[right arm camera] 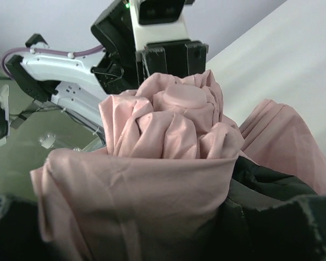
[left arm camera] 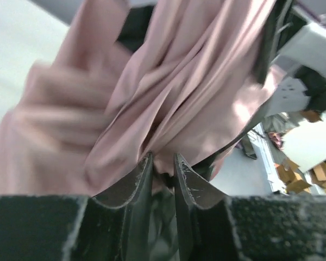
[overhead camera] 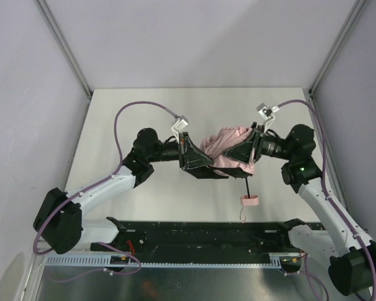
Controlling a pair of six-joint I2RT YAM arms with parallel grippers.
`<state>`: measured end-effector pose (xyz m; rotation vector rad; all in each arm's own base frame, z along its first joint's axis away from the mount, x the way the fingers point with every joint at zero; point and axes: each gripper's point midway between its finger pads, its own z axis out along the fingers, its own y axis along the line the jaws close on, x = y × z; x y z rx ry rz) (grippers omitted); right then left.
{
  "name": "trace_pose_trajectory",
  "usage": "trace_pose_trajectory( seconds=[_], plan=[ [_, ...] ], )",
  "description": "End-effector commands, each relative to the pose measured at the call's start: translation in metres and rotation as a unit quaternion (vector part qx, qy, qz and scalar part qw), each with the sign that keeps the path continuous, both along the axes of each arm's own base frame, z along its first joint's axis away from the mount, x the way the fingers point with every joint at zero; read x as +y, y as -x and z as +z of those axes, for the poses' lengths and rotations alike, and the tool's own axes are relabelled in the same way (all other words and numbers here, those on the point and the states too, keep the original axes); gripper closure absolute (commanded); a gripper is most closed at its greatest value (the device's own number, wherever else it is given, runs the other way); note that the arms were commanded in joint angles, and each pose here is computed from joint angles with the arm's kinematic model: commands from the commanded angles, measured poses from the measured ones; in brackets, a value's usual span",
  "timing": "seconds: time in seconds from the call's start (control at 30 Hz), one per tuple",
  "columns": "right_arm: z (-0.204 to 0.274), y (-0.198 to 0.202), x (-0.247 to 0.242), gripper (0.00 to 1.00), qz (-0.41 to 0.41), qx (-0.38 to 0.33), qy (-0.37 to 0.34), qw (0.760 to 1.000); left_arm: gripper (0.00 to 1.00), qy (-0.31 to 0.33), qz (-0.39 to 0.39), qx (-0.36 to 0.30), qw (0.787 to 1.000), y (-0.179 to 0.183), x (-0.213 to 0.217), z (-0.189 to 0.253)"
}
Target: Put away the umbrella
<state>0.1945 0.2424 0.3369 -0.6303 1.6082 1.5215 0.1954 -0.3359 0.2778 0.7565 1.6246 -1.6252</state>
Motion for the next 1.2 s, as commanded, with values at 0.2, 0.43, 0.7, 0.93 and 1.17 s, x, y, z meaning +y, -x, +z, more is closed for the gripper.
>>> trace_pose_trajectory(
  seconds=[0.2,0.43,0.7,0.93,1.17],
  plan=[
    [0.063,-0.025,-0.048,1.00,-0.077,-0.083,0.023,0.993,0.52,-0.104,0.156,-0.075,0.979,-0.040,0.058,0.014],
    [0.055,-0.131,-0.109,1.00,-0.336,-0.107,0.177,0.919,0.30,-0.088,0.221,-0.066,0.969,-0.043,0.099,0.033],
    [0.078,-0.219,-0.197,1.00,-0.584,-0.197,0.418,0.667,0.14,-0.118,0.322,0.001,0.939,-0.056,0.118,0.001],
    [0.020,-0.257,-0.144,1.00,-0.529,-0.290,0.596,0.530,0.06,-0.137,0.404,0.079,0.901,-0.062,0.143,-0.042],
    [-0.121,-0.250,-0.041,1.00,-0.390,-0.318,0.669,0.547,0.02,-0.128,0.450,0.159,0.869,-0.059,0.163,-0.080]
  ],
)
